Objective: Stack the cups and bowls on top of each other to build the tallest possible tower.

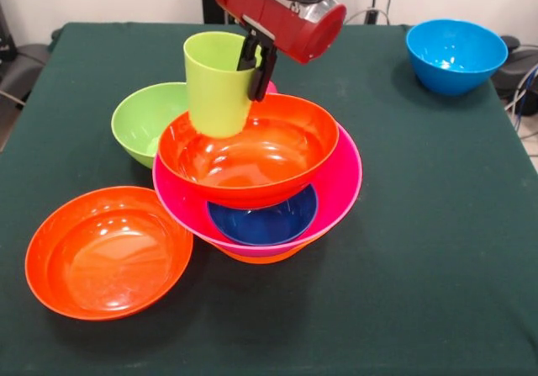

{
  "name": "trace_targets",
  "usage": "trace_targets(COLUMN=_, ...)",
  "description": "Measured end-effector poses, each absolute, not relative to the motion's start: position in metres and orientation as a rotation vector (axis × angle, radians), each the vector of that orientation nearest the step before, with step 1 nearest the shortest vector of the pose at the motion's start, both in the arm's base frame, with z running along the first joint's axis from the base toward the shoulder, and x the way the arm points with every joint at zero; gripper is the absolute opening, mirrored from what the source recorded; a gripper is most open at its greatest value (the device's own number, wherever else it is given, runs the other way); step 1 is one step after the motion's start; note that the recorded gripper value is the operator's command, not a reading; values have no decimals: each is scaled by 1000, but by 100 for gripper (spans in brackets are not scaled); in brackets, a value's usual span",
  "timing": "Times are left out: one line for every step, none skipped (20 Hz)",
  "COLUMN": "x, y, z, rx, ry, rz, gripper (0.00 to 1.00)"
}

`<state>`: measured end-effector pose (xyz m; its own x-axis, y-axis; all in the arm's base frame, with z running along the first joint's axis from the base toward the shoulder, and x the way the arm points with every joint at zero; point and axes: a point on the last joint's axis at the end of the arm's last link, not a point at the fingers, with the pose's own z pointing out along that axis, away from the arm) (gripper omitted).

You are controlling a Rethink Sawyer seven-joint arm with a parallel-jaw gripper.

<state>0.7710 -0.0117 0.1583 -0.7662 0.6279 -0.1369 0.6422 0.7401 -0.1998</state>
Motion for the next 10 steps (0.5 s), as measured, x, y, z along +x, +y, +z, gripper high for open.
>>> trace_targets(x=775, y=-11, z=158, rx=1046, ry=2871, rz=-361, gripper=0)
trace_targets(x=776, y=-11, z=158, rx=1043, ry=2869, rz=-360, gripper=0)
trace_targets(x=778, y=-10, z=158, rx=1041, ry=2867, rz=-358, gripper=0)
trace_targets(x=782, y=-9, z=157, rx=1037, ry=2865, rz=-355, gripper=0)
trace_targets(x=784, y=-9, z=158, rx=1035, ry=2863, rz=-353, gripper=0)
trace_targets(x=787, y=-8, z=158, rx=1032, ry=2861, rz=-351, gripper=0)
trace_targets(x=789, y=-7, z=158, rx=1031, ry=2860, rz=-350, gripper=0)
trace_targets(x=790, y=-7, z=158, rx=1030, ry=2860, rz=-349, gripper=0)
trace_targets(x=791, y=-6, z=158, rx=1030, ry=2860, rz=-348, gripper=0)
trace_targets(x=795, y=-5, z=159, rx=1029, ry=2860, rz=-347, gripper=0)
